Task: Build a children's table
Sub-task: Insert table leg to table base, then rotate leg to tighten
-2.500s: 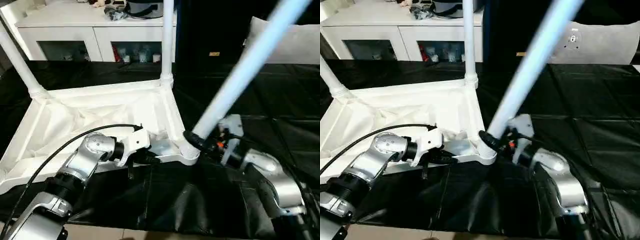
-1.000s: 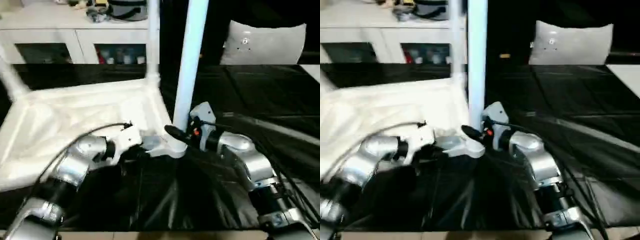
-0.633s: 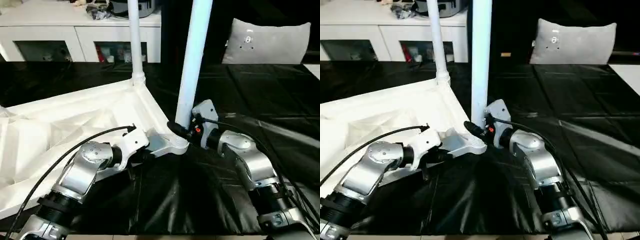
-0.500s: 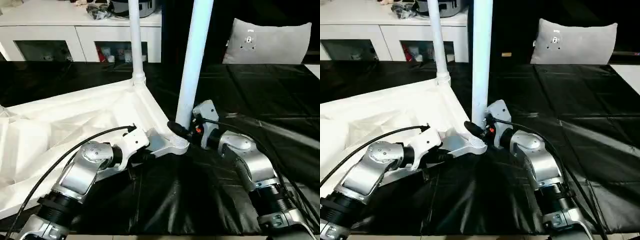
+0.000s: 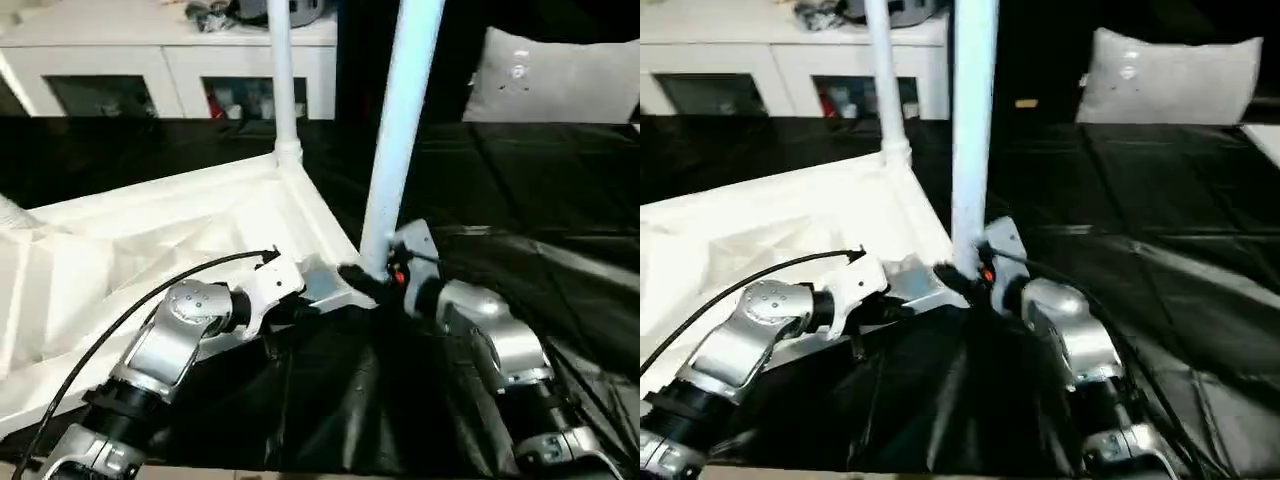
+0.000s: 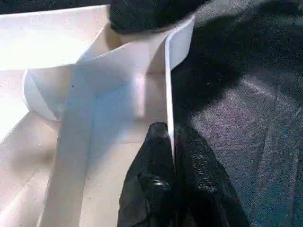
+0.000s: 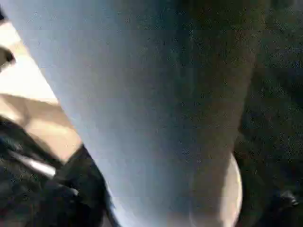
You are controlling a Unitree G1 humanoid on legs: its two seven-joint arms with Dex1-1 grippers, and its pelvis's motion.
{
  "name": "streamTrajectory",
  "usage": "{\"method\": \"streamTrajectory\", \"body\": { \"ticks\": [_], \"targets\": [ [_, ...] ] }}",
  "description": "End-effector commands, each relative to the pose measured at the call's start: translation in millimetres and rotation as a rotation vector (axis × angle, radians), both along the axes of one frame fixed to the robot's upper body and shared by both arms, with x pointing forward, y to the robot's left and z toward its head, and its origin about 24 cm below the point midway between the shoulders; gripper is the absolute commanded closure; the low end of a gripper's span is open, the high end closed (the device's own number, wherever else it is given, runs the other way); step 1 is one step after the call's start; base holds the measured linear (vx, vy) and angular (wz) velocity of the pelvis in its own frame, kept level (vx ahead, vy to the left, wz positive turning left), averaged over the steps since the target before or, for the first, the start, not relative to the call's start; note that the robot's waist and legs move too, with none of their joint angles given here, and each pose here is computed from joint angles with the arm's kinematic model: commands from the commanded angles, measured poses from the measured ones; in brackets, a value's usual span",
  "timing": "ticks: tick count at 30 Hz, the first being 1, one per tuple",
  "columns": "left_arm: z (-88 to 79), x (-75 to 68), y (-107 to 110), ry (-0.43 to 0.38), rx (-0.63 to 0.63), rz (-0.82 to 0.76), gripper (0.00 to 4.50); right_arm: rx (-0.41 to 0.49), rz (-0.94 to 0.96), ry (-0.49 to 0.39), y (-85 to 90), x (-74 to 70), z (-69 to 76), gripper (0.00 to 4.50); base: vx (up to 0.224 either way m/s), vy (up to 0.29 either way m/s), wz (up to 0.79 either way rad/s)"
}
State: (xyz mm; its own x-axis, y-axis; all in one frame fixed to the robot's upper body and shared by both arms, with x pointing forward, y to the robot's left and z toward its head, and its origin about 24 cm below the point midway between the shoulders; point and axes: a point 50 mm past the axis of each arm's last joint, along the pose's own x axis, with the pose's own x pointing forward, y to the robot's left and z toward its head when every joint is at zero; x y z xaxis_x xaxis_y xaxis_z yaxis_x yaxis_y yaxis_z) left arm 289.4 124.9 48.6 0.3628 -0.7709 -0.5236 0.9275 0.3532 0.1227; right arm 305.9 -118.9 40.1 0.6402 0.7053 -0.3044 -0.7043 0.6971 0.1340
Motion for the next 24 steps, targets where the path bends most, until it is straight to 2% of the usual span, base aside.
{"method": "streamTrajectory", "body": {
  "ticks": [1, 5, 9, 11, 13, 17, 19, 24],
  "targets": [
    [7.9, 9.2, 2.3, -0.063, -0.016, 0.026, 4.5, -0.078, 0.024, 0.133, -7.8, -15.9, -28.0, 0.77, 0.0, 0.0, 0.0],
    [2.4, 10.9, 7.7, -0.054, -0.005, 0.026, 4.5, -0.056, 0.049, 0.089, -16.6, -22.6, -22.7, 0.47, 0.0, 0.0, 0.0],
    [-1.6, 12.0, 12.6, -0.043, 0.016, 0.016, 4.5, -0.117, 0.062, 0.027, -31.2, -26.8, -20.2, 0.18, 0.0, 0.0, 0.0],
    [-3.4, 13.8, 16.6, -0.041, 0.037, 0.006, 4.5, -0.133, 0.032, -0.004, -45.3, -26.0, -13.7, 0.07, 0.0, 0.0, 0.0],
    [-4.7, 14.8, 19.2, -0.036, 0.052, -0.012, 4.5, -0.136, 0.048, -0.033, -54.5, -26.9, -5.6, 0.07, 0.0, 0.0, 0.0],
    [-5.5, 14.9, 19.8, -0.035, 0.057, -0.044, 4.5, -0.109, 0.072, -0.072, -59.1, -27.4, 3.8, 0.07, 0.0, 0.0, 0.0],
    [-6.8, 12.2, 17.2, -0.017, 0.052, -0.124, 4.5, -0.102, 0.175, -0.113, -66.6, -31.2, 19.1, 0.07, 0.0, 0.0, 0.0],
    [-7.6, 7.2, 13.0, -0.012, 0.052, -0.226, 4.5, -0.098, 0.253, -0.11, -69.0, -29.4, 28.4, 0.07, 0.0, 0.0, 0.0]
  ]
}}
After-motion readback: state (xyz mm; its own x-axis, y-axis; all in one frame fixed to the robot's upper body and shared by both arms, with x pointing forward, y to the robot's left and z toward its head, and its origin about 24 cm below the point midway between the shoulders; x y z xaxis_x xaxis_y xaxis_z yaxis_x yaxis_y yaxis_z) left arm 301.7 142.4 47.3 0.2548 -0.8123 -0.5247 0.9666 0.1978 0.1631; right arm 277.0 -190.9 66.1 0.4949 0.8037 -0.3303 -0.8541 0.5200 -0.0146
